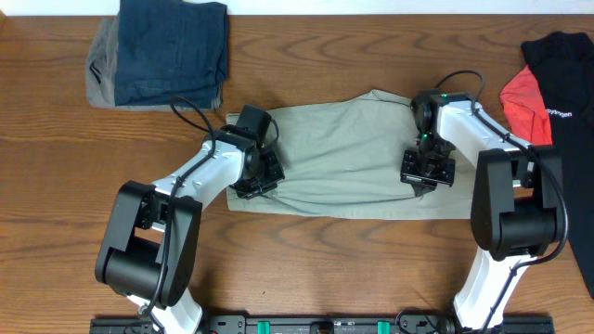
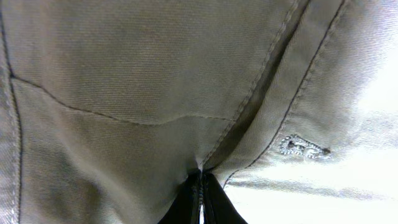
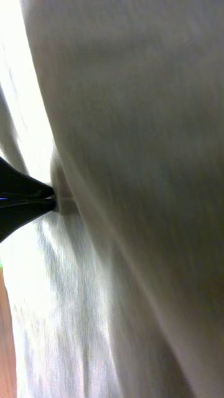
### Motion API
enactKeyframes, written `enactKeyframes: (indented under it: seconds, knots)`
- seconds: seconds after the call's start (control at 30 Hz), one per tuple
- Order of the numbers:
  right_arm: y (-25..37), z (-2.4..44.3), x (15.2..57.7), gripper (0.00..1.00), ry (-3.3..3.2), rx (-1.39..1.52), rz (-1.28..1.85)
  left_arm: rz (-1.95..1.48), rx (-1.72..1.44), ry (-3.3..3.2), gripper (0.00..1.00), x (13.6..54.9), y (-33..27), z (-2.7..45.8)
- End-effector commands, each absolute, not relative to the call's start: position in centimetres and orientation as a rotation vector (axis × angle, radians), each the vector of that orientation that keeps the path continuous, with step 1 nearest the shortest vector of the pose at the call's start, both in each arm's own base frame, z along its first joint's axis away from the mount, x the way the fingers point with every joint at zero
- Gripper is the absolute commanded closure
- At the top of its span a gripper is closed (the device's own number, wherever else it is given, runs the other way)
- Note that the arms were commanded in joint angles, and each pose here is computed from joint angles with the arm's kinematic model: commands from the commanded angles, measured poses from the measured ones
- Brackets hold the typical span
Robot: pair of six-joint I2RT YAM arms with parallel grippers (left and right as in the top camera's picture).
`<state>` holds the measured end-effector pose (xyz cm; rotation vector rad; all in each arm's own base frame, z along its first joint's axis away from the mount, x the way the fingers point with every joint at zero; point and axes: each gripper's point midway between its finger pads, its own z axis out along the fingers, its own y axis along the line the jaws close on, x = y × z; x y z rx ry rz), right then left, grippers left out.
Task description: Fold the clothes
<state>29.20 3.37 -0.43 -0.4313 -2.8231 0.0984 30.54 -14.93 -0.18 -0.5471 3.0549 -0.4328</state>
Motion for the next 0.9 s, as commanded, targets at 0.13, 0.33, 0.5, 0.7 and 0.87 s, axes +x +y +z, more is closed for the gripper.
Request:
enactKeyframes:
  seconds: [0.13,0.33,0.5,0.7,0.87]
  knots:
    - [0.1,-1.4,28.4,0.99,-2.801,-0.458,0.263,-0.199,-0.584,3.071,0.94,30.2,-11.5,-2.1]
    - [-2.7,-2.4,27.8,0.99,-2.785,-0.587,0.358,-0.022,-0.684,3.058,0.94,29.7,-8.6,-2.3]
    - [-5.1,-2.4,27.7,0.99,-2.758,-0.704,0.338,0.1,-0.773,3.045,0.94,29.3,-5.5,-2.2]
    - [-7.4,-1.2,27.7,0.99,-2.714,-0.81,0.322,0.126,-0.884,3.017,0.94,29.2,-3.0,-1.6]
    - [-8.2,0.8,28.8,0.99,-2.744,-0.831,0.31,0.089,-0.876,2.97,0.94,29.8,-2.6,0.3]
